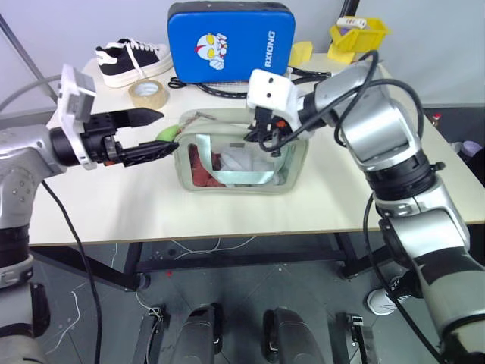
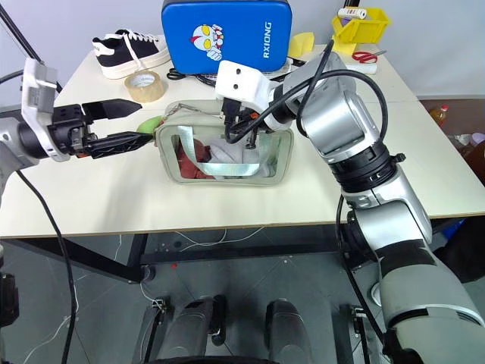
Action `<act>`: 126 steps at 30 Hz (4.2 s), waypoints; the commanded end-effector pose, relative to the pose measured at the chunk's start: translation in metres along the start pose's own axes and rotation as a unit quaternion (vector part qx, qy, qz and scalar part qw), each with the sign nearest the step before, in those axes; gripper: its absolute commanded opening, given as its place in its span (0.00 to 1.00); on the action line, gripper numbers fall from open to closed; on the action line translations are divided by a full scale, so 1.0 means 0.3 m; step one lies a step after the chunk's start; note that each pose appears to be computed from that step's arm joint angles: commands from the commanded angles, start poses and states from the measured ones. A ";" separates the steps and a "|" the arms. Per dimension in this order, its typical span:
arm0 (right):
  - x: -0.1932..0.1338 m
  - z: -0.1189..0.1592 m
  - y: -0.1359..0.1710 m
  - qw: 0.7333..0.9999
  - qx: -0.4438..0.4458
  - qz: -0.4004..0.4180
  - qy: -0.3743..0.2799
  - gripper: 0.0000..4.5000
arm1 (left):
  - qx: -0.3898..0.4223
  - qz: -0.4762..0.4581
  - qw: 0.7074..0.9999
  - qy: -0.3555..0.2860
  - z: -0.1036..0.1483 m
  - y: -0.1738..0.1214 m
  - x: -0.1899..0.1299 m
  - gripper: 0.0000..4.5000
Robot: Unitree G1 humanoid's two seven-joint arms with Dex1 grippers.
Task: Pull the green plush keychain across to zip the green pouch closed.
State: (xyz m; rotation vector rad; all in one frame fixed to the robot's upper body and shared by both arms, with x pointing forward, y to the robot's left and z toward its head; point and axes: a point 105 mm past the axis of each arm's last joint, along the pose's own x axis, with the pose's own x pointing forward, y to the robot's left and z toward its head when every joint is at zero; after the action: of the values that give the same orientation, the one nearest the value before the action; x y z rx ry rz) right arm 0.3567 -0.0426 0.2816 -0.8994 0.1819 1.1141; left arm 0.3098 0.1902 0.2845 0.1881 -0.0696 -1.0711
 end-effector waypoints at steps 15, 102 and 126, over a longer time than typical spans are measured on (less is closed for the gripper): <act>-0.231 -0.114 0.006 0.999 0.010 -0.034 0.006 0.79 | 0.025 0.002 1.000 -0.001 0.025 -0.005 -0.013 1.00; -0.117 0.113 0.014 0.987 0.028 -0.029 -0.156 0.99 | 0.076 0.043 0.988 0.128 -0.167 0.047 0.071 0.00; -0.368 -0.359 -0.233 0.944 0.154 -0.281 0.075 0.01 | 0.069 0.064 0.987 0.128 -0.173 0.041 0.059 0.00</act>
State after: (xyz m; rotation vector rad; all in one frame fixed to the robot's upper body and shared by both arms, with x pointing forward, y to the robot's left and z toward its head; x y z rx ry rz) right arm 0.3915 -0.1462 0.2969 -0.6348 0.1907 0.7047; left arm 0.3375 0.1761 0.2256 0.4298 0.0937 -0.9573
